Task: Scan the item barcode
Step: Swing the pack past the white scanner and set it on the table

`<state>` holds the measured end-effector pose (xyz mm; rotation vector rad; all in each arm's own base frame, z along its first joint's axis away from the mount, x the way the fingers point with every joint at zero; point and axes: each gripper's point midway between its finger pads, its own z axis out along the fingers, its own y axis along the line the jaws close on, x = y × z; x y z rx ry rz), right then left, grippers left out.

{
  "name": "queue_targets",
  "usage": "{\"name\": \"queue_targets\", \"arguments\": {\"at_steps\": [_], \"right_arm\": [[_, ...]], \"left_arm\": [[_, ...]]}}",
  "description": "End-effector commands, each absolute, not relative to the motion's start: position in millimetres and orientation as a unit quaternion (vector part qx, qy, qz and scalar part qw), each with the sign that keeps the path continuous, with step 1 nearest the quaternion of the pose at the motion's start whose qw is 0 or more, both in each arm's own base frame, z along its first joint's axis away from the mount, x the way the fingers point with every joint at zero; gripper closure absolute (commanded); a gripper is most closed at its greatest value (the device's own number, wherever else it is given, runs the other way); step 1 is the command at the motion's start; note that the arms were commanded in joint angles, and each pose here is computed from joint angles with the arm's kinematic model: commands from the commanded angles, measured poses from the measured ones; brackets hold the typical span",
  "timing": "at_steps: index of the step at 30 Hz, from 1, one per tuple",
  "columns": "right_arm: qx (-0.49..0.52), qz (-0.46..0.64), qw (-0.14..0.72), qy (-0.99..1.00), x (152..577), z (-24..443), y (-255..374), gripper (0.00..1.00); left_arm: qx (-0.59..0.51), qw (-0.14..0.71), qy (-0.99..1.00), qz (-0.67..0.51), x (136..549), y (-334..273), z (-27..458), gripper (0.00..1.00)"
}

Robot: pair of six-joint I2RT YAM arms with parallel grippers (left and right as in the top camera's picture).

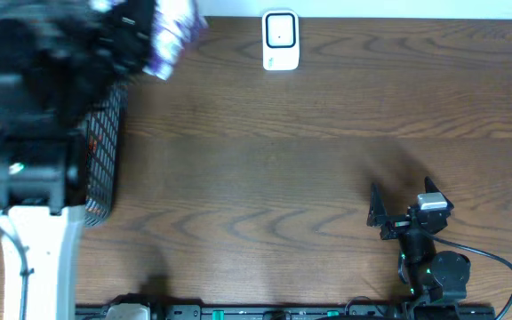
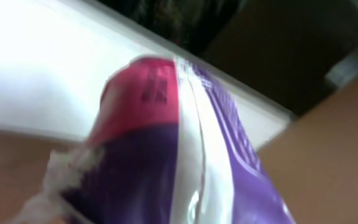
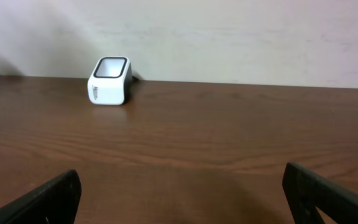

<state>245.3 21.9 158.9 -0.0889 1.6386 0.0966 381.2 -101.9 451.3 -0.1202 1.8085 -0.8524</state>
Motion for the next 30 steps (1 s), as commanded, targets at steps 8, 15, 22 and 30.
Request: {"name": "queue_targets", "arguments": {"at_steps": [8,15,22,30], "right_arm": [[-0.045,0.041,0.681,0.73,245.0,157.6,23.3,0.01],[-0.045,0.041,0.681,0.73,245.0,157.6,23.3,0.01],[-0.045,0.041,0.681,0.73,245.0,157.6,23.3,0.01],[-0.045,0.041,0.681,0.73,245.0,157.6,23.3,0.01]], "left_arm": [[0.095,0.473,0.876,0.001,430.0,-143.7,306.0,0.93],[0.104,0.413,0.893,0.144,443.3,-181.0,215.8,0.93],[0.101,0.37,0.915,0.122,431.5,-243.9,130.2,0.92],[0.165,0.399,0.897,0.089,419.2,-296.8,136.6,0.28]]}}
